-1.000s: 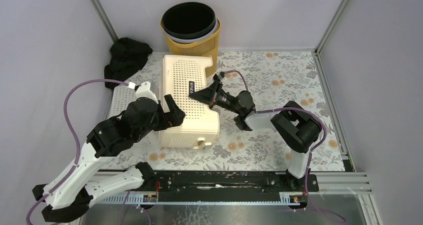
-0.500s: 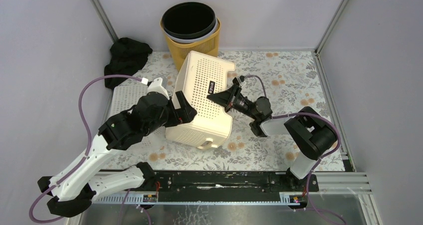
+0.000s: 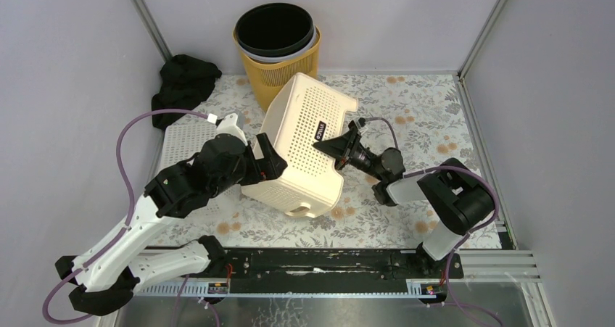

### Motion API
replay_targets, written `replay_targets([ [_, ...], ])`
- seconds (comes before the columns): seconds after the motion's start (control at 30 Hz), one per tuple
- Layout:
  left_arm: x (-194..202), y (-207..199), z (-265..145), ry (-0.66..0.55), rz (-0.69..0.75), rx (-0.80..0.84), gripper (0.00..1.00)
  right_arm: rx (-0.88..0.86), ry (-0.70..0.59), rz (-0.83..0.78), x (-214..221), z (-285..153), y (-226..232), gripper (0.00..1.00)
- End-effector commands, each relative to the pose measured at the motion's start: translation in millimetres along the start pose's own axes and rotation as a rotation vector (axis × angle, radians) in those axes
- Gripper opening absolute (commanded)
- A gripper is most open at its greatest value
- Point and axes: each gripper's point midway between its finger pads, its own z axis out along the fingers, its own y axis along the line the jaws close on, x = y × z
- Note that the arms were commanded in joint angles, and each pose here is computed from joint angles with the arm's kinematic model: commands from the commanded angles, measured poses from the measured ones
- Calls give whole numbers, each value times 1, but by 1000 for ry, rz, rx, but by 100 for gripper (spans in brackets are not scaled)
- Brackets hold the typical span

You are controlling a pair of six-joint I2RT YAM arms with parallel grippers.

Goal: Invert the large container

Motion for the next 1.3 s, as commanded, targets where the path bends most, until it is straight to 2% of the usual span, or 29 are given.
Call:
replay_targets([
  [0.0, -7, -11, 0, -32, -19, 51, 100, -7, 75, -56, 17, -20, 1, 50],
  [0.4, -5, -10, -2, -35, -25, 57, 100, 102, 36, 10, 12, -53, -26, 55],
  [0.77, -4, -10, -2, -33, -26, 63, 100, 252, 14, 71, 9, -68, -64, 55],
  [1.03, -3, -12, 0, -29, -22, 74, 100, 353, -8, 75, 7, -78, -80, 51],
  [1.17, -1, -13, 1, -24, -18, 77, 100, 372, -22, 63, 3, -80, -82, 43],
  [1.27, -2, -12, 1, -25, -18, 78, 100, 380, -25, 59, 1, -80, -83, 41],
])
